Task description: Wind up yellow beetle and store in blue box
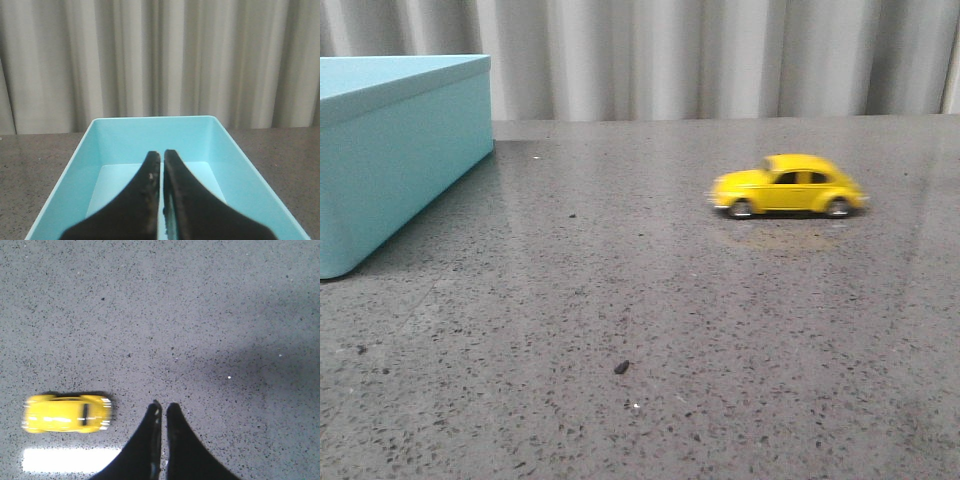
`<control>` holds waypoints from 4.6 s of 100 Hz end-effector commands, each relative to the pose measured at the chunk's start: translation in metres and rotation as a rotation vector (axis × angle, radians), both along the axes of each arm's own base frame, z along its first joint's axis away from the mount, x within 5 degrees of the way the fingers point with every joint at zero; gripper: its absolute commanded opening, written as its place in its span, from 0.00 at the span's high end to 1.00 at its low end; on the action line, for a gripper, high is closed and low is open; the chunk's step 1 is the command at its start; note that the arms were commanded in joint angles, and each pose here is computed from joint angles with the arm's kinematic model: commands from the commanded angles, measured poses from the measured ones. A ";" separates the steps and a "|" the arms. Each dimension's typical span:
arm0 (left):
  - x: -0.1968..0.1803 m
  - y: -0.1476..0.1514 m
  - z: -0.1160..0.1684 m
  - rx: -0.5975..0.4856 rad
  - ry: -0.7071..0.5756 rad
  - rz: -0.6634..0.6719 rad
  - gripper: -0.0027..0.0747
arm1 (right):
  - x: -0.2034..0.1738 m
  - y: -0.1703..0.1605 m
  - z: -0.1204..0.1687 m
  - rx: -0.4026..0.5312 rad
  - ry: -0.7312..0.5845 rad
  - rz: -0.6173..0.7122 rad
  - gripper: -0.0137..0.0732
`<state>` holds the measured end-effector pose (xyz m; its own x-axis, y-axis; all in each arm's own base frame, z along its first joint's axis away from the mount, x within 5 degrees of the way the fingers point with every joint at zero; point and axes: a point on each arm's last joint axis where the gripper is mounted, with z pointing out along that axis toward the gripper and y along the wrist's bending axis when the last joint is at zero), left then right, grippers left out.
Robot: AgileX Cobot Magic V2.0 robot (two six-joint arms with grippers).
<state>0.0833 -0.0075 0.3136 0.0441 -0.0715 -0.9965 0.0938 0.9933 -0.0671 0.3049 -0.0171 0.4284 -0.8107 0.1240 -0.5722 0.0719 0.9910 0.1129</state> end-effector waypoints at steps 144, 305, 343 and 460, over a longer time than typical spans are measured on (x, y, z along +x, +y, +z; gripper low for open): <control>0.138 -0.096 0.107 0.410 0.218 -0.320 0.99 | -0.136 0.013 0.048 -0.045 -0.493 0.023 0.91; 0.236 -0.179 0.023 1.080 0.710 -0.925 0.39 | -0.169 0.012 0.043 -0.094 -0.554 0.008 0.91; 0.243 -0.183 0.010 1.157 0.686 -0.973 0.39 | -0.169 0.012 0.043 -0.094 -0.559 0.007 0.91; 0.257 -0.190 -0.021 1.183 0.747 -1.023 0.40 | -0.169 0.012 0.044 -0.104 -0.563 0.004 0.91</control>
